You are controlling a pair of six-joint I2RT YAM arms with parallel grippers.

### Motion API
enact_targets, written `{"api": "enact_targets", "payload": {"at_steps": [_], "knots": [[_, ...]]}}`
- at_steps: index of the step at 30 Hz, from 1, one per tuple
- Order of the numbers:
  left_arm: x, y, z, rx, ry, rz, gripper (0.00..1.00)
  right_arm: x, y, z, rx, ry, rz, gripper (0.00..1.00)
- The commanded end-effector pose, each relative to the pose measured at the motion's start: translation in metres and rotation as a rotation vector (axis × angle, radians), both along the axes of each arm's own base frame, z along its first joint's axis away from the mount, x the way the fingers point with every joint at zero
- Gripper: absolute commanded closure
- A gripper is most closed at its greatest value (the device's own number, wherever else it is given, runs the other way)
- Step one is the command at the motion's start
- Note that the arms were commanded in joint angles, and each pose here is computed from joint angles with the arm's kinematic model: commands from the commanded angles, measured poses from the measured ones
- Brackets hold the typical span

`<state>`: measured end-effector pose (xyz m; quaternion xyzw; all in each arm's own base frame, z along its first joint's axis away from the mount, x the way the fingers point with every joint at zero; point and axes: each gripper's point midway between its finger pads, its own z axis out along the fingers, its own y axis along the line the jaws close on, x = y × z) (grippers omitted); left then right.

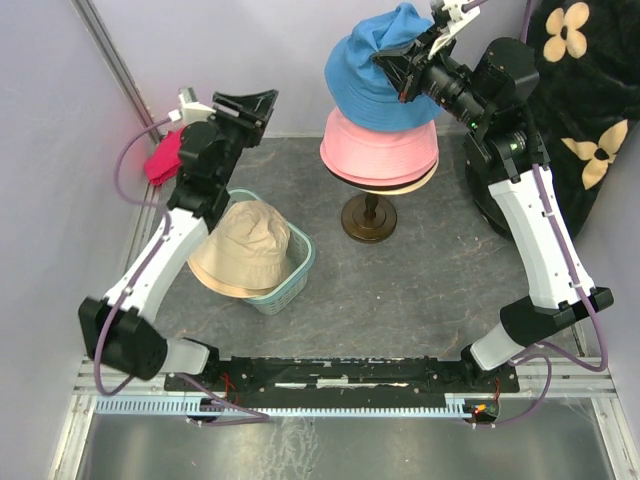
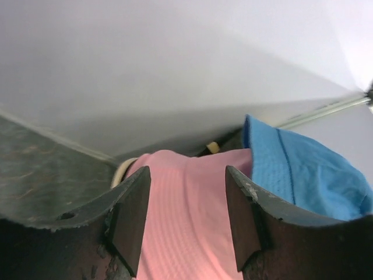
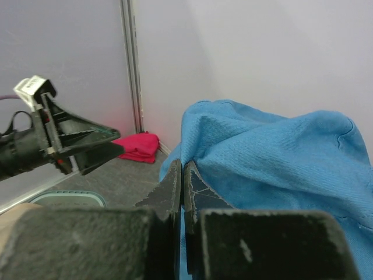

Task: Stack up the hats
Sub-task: Stack the hat on the hat.

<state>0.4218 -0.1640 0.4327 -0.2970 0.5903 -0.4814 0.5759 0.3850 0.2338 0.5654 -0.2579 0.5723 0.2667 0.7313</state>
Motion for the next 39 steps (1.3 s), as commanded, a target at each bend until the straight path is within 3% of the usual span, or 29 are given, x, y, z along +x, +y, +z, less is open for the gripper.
{"api": "enact_targets", "payload": {"at_steps": [1, 8, 17, 33, 39], "knots": [[-0.011, -0.047, 0.078, -0.132, -0.29, -0.272, 0.38, -0.004, -0.007, 0.01, 0.032, 0.002, -0.018, 0.98], [-0.001, -0.08, 0.108, -0.184, -0.409, -0.437, 0.36, -0.009, -0.005, 0.016, 0.077, 0.003, 0.004, 0.98], [0.009, -0.113, 0.114, -0.194, -0.421, -0.591, 0.33, -0.007, -0.003, 0.019, 0.102, 0.013, 0.015, 0.98], [0.021, -0.108, 0.08, -0.054, -0.313, -0.484, 0.31, -0.011, -0.004, 0.025, 0.118, 0.005, 0.024, 0.98], [0.023, -0.112, 0.085, -0.075, -0.332, -0.507, 0.31, -0.01, -0.002, 0.024, 0.119, 0.011, 0.035, 0.98]]}}
